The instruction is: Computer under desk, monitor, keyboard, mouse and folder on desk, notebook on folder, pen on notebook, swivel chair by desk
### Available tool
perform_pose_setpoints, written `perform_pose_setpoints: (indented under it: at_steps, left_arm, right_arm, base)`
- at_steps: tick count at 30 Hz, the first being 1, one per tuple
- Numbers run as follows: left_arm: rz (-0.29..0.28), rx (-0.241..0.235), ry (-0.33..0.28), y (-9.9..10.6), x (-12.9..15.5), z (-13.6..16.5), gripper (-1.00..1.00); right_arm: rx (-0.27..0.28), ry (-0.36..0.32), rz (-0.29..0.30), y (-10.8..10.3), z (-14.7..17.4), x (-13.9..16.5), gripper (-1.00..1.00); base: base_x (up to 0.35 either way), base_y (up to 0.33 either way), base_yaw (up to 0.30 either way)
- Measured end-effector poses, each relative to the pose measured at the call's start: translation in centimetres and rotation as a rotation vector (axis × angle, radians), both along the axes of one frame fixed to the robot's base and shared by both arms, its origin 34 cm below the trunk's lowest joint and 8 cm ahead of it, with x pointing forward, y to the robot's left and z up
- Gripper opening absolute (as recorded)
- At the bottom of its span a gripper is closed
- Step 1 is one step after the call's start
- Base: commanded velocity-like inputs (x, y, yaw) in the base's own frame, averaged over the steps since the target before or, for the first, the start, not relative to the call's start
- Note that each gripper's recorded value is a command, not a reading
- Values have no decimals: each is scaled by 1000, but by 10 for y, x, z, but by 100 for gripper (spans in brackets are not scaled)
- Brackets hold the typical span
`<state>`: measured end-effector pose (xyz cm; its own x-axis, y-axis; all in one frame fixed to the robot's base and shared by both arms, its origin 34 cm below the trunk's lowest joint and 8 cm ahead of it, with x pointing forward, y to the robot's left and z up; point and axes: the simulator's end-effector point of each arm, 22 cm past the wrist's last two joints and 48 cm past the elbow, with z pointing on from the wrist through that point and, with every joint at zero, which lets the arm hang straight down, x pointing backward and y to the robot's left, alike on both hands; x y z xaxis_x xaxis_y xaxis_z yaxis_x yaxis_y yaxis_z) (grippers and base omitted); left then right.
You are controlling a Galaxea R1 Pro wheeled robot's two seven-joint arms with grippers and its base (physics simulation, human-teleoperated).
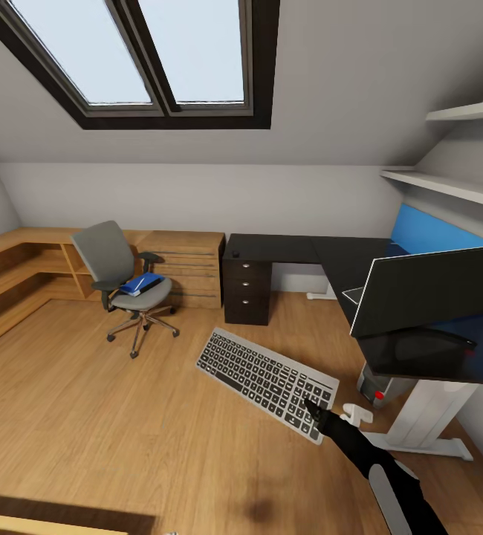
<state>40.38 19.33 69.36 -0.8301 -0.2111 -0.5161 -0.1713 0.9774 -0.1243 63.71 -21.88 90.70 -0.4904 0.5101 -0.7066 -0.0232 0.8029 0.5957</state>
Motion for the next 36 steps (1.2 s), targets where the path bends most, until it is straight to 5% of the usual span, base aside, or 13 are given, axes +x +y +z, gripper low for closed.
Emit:
perform_pose_setpoints:
  at_steps: [17, 22, 26, 36]
  left_arm:
    - [5, 17, 32, 7, -17, -11, 100]
    - [50, 46, -103, 16, -10, -4, 100]
    - [72, 53, -194, 2, -22, -1, 100]
    - [87, 60, -214, 3, -26, -1, 100]
  right_arm:
    - [-2, -8, -1, 1, 2, 0, -100]
    - [-2, -8, -1, 1, 2, 1, -100]
    - [-2, -9, -3, 0, 2, 1, -100]
    - [-3, -9, -2, 0, 2, 1, -100]
  base:
    - [0, 0, -156]
    - [0, 0, -62]
    - [0, 0, -9]
    - [0, 0, -10]
